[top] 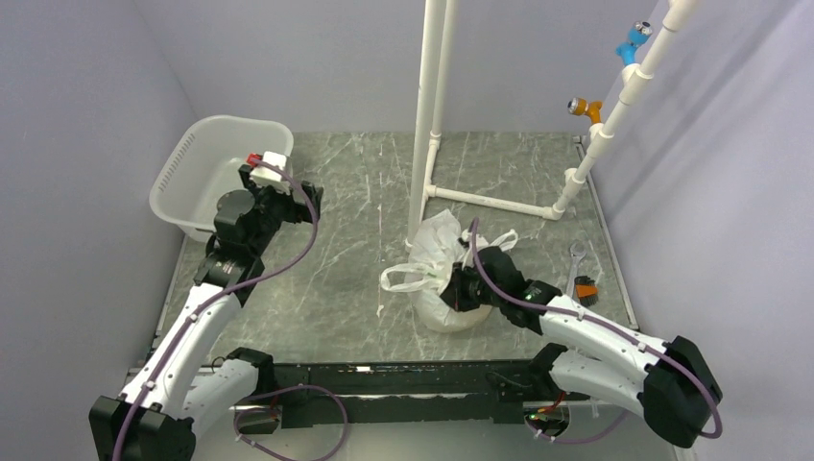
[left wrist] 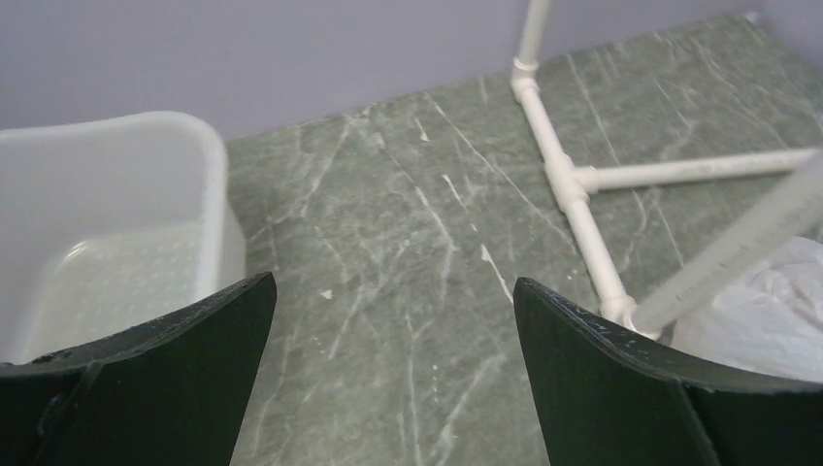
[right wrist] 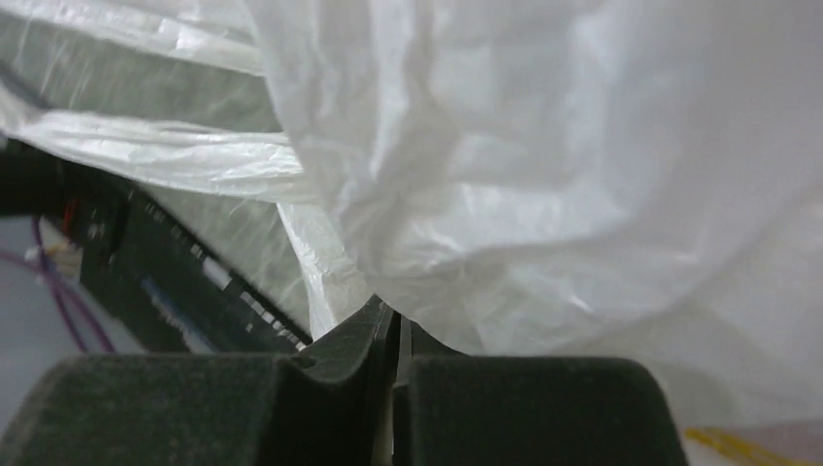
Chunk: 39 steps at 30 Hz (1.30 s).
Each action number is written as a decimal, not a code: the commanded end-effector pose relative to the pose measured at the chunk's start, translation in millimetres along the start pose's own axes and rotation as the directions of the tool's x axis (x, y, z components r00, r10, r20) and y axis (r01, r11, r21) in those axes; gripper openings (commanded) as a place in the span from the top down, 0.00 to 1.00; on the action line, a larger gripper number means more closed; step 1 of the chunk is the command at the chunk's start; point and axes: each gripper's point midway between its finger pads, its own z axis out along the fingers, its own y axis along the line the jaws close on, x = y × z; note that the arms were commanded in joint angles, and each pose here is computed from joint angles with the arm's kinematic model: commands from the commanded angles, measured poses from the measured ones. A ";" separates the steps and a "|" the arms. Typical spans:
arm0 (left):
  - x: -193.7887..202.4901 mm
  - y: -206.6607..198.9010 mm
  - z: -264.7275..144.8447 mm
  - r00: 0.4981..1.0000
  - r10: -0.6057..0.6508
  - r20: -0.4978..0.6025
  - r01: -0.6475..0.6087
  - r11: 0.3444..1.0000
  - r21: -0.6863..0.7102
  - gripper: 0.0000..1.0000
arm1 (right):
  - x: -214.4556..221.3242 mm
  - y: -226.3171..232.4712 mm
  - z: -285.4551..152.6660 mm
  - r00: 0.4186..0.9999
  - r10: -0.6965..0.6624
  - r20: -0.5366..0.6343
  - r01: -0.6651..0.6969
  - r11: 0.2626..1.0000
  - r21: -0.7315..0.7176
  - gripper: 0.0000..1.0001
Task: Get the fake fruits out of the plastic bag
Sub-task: Move the plastic bag to the center of the board, then untie the plastic bag at the center of the board.
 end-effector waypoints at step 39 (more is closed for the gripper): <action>114.4 -129.0 -152.7 0.709 -0.311 -0.633 0.539 0.818 0.202 0.01 | -51.0 149.9 -29.7 0.870 -0.393 0.299 0.473 0.836 -0.278 0.20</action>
